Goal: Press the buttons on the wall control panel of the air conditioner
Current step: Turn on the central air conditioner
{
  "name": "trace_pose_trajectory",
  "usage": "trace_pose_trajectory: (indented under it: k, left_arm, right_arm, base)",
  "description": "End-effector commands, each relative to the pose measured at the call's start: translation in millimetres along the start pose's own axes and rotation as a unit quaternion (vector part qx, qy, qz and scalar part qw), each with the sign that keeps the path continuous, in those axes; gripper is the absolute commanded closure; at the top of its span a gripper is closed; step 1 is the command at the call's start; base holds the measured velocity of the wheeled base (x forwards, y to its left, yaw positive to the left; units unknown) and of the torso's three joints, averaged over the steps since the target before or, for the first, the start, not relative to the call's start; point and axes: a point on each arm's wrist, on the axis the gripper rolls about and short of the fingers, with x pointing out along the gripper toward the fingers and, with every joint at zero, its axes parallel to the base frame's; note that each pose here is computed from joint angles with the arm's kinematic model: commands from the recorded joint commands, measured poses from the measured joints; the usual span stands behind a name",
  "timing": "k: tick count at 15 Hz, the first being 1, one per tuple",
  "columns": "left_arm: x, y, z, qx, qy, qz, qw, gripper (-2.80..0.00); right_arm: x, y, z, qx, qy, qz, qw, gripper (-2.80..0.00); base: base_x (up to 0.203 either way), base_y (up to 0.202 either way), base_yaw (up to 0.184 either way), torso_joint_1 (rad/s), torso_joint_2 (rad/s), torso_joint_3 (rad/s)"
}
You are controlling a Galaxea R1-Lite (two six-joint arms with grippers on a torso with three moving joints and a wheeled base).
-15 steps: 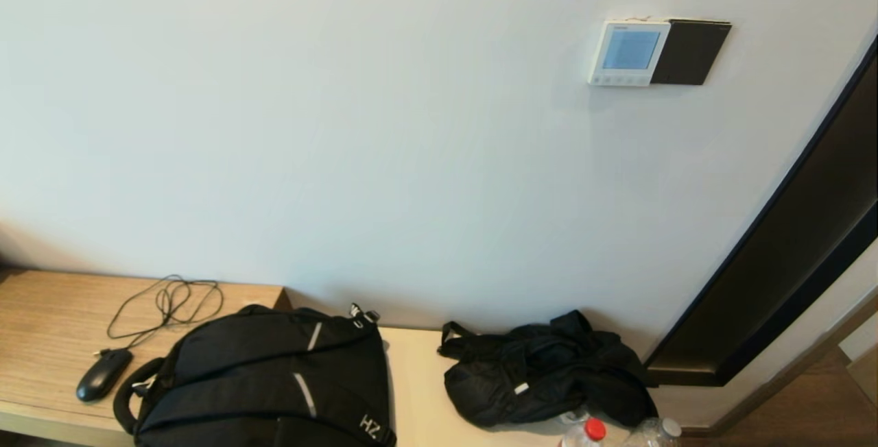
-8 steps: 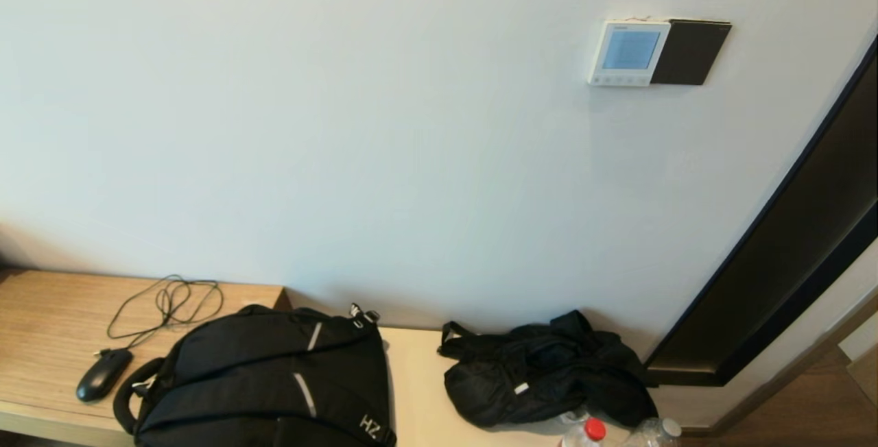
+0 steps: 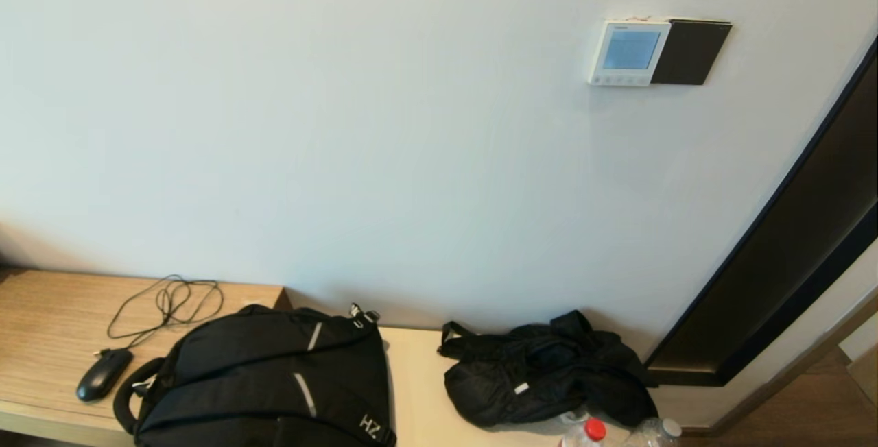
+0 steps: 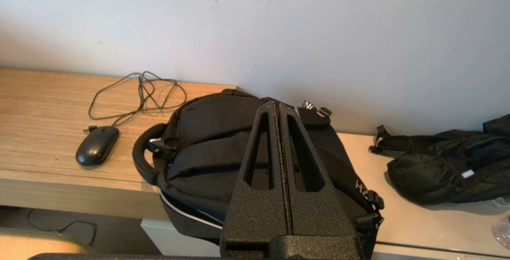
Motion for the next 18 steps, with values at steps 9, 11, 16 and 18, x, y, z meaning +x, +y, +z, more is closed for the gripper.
trace_pose_trajectory:
  k: [9, 11, 16, 18]
  left_arm:
    - [0.0, 0.0, 0.0, 0.000, 0.000, 0.000, 1.0000, 0.00]
    - [0.0, 0.0, -0.1, 0.000, 0.000, 0.000, 1.0000, 0.00]
    - [0.0, 0.0, 0.1, 0.000, -0.001, 0.000, 1.0000, 0.00]
    - [0.0, 0.0, 0.1, 0.000, -0.001, 0.000, 1.0000, 0.00]
  right_arm:
    - [226.5, 30.7, 112.1, 0.018, -0.037, -0.036, 0.998, 0.00]
    - [253.2, 49.4, 108.1, 0.026, -0.030, -0.032, 0.999, 0.00]
    - [300.7, 78.8, 102.0, 0.038, -0.034, -0.036, 0.998, 0.00]
    - [311.2, 81.3, 99.2, 0.036, -0.034, -0.041, 0.998, 0.00]
  base:
    - [0.000, 0.000, 0.000, 0.000, 0.00, 0.000]
    - [0.000, 0.000, 0.000, 0.000, 0.00, 0.000]
    - [0.000, 0.000, 0.000, 0.000, 0.00, 0.000]
    - [0.000, 0.000, 0.000, 0.000, 0.00, 0.000]
